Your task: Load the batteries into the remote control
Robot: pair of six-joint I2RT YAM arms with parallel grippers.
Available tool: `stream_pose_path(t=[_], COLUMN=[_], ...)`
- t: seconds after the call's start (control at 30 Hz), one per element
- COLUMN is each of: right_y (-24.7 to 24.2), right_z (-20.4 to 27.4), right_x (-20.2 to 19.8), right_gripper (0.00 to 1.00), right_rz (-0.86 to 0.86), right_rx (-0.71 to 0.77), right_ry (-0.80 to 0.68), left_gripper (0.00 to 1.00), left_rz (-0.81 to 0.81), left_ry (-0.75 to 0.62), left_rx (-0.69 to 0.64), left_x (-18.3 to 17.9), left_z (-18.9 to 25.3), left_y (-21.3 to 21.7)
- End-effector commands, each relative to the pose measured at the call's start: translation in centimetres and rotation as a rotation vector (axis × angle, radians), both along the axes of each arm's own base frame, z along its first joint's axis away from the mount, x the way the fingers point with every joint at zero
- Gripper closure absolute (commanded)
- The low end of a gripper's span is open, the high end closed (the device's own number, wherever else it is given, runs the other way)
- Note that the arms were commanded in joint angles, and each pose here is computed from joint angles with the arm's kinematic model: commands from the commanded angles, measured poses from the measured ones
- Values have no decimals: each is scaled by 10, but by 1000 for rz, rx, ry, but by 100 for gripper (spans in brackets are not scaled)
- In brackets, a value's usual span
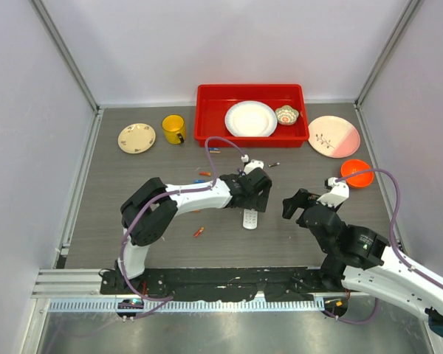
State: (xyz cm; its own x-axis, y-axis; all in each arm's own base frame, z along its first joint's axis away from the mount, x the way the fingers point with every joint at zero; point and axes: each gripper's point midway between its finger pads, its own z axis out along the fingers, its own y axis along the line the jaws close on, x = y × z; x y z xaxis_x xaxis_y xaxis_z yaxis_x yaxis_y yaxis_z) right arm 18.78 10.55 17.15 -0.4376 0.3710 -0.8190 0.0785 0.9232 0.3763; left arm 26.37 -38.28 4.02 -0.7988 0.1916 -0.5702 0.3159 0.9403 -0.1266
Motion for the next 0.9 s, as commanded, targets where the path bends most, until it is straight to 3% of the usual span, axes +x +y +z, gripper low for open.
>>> stream_pose_path(t=[0.0, 0.53, 0.73, 0.87], right_y=[1, 2, 2, 3], right_z=[1, -5, -5, -4], right_x=[3, 2, 1, 1], right_gripper=[8, 8, 8, 8], right_rz=[-13, -19, -19, -19], right_rx=[15, 21, 29, 36], right_ry=[-14, -3, 1, 3], left_gripper=[10, 20, 30, 48], left_rz=[4, -3, -21, -31], left_ry=[-22, -4, 15, 19], left_rx=[-1, 23, 21, -4], left_x=[6, 0, -8, -11], left_z=[-1, -22, -31, -31], left_y=[-6, -11, -13, -14])
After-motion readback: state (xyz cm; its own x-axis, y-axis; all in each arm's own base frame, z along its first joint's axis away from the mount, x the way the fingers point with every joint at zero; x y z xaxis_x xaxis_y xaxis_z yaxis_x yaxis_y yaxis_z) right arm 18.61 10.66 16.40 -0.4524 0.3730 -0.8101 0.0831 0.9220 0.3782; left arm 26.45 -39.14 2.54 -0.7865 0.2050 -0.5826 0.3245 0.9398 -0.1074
